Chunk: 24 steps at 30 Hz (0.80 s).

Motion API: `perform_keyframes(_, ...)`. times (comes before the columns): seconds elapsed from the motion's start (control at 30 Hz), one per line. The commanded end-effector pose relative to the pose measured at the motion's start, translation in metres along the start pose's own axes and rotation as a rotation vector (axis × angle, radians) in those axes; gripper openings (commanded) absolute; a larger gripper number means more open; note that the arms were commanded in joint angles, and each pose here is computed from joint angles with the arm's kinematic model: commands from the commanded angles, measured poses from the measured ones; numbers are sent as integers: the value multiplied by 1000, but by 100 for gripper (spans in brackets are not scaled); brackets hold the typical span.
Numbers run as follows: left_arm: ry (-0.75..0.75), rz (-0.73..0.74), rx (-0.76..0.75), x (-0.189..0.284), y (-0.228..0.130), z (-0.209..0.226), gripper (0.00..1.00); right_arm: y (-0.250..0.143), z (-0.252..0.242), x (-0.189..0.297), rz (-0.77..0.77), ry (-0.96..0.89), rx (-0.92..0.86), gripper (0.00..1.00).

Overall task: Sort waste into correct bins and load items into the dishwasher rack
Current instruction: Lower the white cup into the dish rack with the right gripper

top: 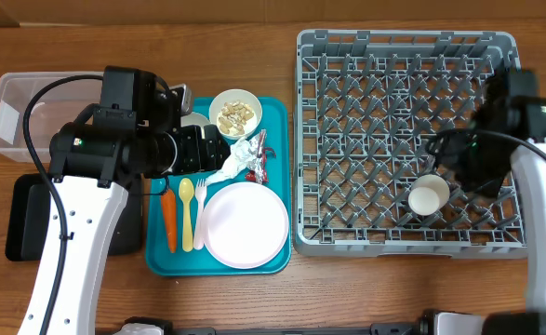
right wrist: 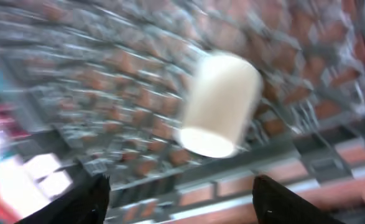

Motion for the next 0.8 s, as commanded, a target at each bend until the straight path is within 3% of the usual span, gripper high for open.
perform_keyframes(0.0,49,-43,-23,6,7,6,85,4,49,78,-273,211,193,77)
perform_keyframes(0.17,156,-68,-17,7,8,22,84,-10,75,135,-485,334,290,78)
perform_keyframes(0.3,186,-45,-30,6,0,23,83,-24,67,135,-460,306,228,73)
perform_keyframes(0.4,269,-61,9,8,-2,36,84,-31,55,115,-359,257,147,58)
perform_keyframes(0.53,294,-54,18,10,-4,41,84,-42,44,72,-172,215,55,24)
perform_keyframes(0.7,292,-55,22,10,-4,41,84,-52,31,5,24,170,-54,4)
perform_keyframes(0.77,293,-54,22,10,-4,41,85,-57,24,-21,82,143,-85,4)
Point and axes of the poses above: each gripper's point midway between its finger pads, its own x axis back along the fingers, its own z axis along the line the jaws close on, y = z × x, the point moved 1 cm from there along x, back along the fingers, and after that the axes turned 14 degrees about x, right-handed, at the moved point
